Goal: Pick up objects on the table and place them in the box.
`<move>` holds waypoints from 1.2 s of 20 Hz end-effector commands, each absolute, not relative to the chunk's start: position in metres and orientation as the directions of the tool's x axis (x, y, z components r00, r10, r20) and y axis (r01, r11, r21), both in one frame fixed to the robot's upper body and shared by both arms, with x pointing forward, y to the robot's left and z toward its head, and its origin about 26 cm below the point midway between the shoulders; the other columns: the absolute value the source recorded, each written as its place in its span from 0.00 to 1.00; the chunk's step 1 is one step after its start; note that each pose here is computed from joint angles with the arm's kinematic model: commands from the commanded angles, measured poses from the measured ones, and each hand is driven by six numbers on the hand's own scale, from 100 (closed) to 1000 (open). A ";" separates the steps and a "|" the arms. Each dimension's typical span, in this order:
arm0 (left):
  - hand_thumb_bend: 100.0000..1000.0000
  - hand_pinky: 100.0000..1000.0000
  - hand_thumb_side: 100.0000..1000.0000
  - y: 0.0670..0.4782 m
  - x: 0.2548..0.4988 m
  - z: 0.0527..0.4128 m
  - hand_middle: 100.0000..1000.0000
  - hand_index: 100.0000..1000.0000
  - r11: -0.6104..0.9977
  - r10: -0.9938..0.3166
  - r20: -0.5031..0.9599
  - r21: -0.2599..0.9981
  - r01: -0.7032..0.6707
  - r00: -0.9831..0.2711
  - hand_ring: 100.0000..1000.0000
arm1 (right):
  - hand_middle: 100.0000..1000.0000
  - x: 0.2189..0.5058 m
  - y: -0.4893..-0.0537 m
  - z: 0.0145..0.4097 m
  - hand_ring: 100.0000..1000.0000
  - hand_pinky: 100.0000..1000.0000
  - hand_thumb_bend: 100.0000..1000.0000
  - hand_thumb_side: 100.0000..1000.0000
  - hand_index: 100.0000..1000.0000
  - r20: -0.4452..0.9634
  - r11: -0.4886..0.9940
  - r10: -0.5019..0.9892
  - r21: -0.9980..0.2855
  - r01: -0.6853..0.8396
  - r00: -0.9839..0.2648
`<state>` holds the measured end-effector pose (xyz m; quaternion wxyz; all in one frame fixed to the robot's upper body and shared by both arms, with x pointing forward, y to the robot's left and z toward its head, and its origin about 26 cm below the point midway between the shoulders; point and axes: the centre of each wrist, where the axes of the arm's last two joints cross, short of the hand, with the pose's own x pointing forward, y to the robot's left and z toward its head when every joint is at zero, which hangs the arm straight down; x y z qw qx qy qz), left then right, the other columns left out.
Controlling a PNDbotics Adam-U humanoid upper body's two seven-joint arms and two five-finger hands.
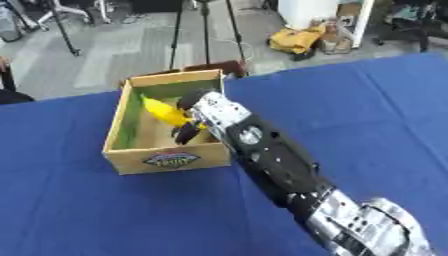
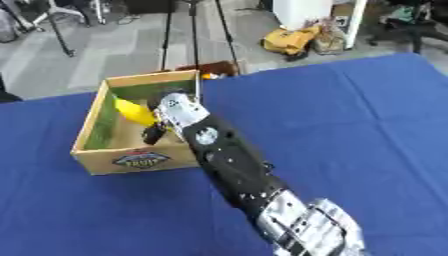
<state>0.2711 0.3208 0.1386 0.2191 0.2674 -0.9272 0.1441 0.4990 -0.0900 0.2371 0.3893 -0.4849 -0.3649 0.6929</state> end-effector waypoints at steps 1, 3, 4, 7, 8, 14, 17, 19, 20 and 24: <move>0.05 0.29 0.98 0.322 0.270 0.148 0.82 0.86 0.821 -0.440 0.454 -0.144 -0.552 -0.775 0.72 | 1.00 0.499 -0.085 0.254 0.99 0.80 0.21 0.77 1.00 -0.396 -0.422 0.899 -0.896 -0.135 -0.185; 0.05 0.29 0.98 0.322 0.270 0.147 0.82 0.86 0.821 -0.441 0.455 -0.144 -0.552 -0.774 0.72 | 1.00 0.500 -0.086 0.252 1.00 0.81 0.29 0.76 1.00 -0.399 -0.421 0.902 -0.897 -0.133 -0.165; 0.04 0.29 0.98 0.322 0.269 0.147 0.82 0.86 0.821 -0.441 0.455 -0.144 -0.552 -0.774 0.72 | 1.00 0.500 -0.087 0.252 1.00 0.81 0.30 0.76 1.00 -0.398 -0.419 0.904 -0.898 -0.132 -0.159; 0.04 0.29 0.98 0.322 0.269 0.147 0.82 0.86 0.821 -0.440 0.457 -0.143 -0.552 -0.773 0.72 | 1.00 0.500 -0.087 0.252 1.00 0.82 0.32 0.76 1.00 -0.394 -0.414 0.906 -0.902 -0.124 -0.155; 0.04 0.29 0.98 0.322 0.269 0.147 0.82 0.86 0.822 -0.440 0.458 -0.142 -0.552 -0.773 0.72 | 1.00 0.500 -0.086 0.252 1.00 0.82 0.32 0.76 1.00 -0.392 -0.412 0.907 -0.904 -0.119 -0.156; 0.04 0.29 0.98 0.323 0.269 0.146 0.82 0.86 0.820 -0.443 0.459 -0.140 -0.555 -0.770 0.72 | 1.00 0.494 -0.084 0.267 1.00 0.81 0.39 0.79 1.00 -0.365 -0.377 0.915 -0.925 -0.045 -0.170; 0.05 0.29 0.97 0.324 0.268 0.145 0.81 0.86 0.817 -0.446 0.461 -0.139 -0.559 -0.767 0.72 | 0.96 0.488 -0.083 0.285 1.00 0.81 0.45 0.88 1.00 -0.354 -0.354 0.915 -0.935 0.038 -0.193; 0.05 0.29 0.97 0.324 0.267 0.145 0.81 0.86 0.815 -0.449 0.462 -0.139 -0.562 -0.765 0.72 | 0.94 0.483 -0.084 0.300 0.99 0.81 0.47 0.95 1.00 -0.352 -0.336 0.911 -0.936 0.109 -0.215; 0.05 0.29 0.97 0.325 0.267 0.145 0.81 0.86 0.814 -0.450 0.463 -0.139 -0.564 -0.764 0.72 | 0.93 0.480 -0.085 0.308 0.99 0.81 0.48 0.96 1.00 -0.354 -0.328 0.908 -0.934 0.145 -0.226; 0.05 0.30 0.97 0.326 0.266 0.144 0.81 0.86 0.810 -0.455 0.463 -0.140 -0.570 -0.761 0.72 | 0.87 0.469 -0.093 0.333 0.98 0.80 0.51 1.00 0.99 -0.348 -0.277 0.903 -0.921 0.274 -0.254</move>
